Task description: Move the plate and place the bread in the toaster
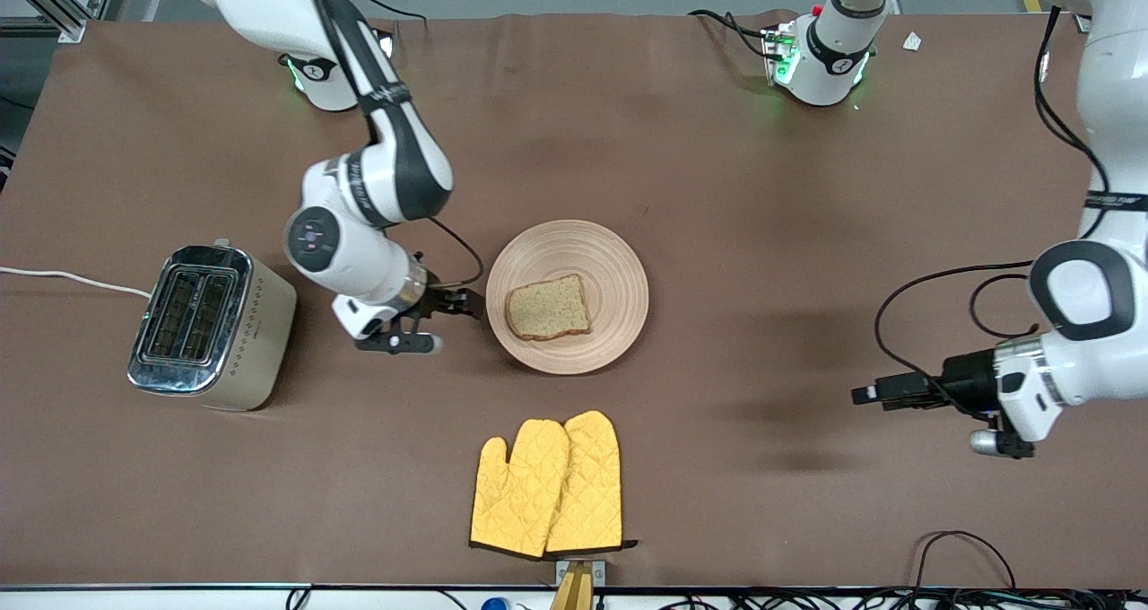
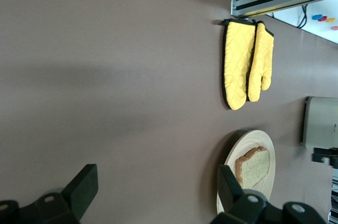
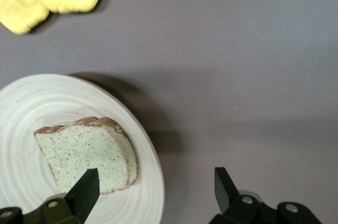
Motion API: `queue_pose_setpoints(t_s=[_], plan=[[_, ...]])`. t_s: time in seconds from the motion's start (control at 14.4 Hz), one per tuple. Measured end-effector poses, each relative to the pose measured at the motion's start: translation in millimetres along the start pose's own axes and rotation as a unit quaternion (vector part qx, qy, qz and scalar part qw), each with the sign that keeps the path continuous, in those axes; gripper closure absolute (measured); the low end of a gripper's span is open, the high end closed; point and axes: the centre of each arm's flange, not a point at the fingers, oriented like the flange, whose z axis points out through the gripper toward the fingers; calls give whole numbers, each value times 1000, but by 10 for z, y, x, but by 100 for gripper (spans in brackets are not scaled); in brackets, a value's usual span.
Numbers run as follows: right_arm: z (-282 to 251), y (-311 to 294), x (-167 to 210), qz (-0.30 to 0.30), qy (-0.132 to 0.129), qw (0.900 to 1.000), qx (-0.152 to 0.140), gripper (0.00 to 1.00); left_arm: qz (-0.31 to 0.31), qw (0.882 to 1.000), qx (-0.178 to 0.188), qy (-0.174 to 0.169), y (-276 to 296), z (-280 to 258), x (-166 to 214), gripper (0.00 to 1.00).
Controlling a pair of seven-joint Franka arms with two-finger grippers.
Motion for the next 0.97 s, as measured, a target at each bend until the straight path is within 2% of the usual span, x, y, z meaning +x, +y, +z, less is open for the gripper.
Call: queue_pose_setpoints(t_s=[0.28,0.42,0.48,0.55,0.83,0.97], plan=[[377,-303,-168,14,15,1000,-13,10,-28,998,59,-4,184,-436,-34,0],[581,-372,-222,21,18,999,-21,23,-32,995,96,-9,369,-602,-99,0],[660,-381,-230,25,18,999,-25,24,-33,993,113,-15,471,-686,-150,0],[715,-389,-233,28,18,999,-28,31,-32,991,128,-22,584,-781,-210,0],[756,-429,-255,43,17,999,-30,36,-21,977,212,-18,973,-1185,-421,0],[765,-476,-288,44,16,998,-30,40,-27,970,240,-19,1206,-1301,-543,0]])
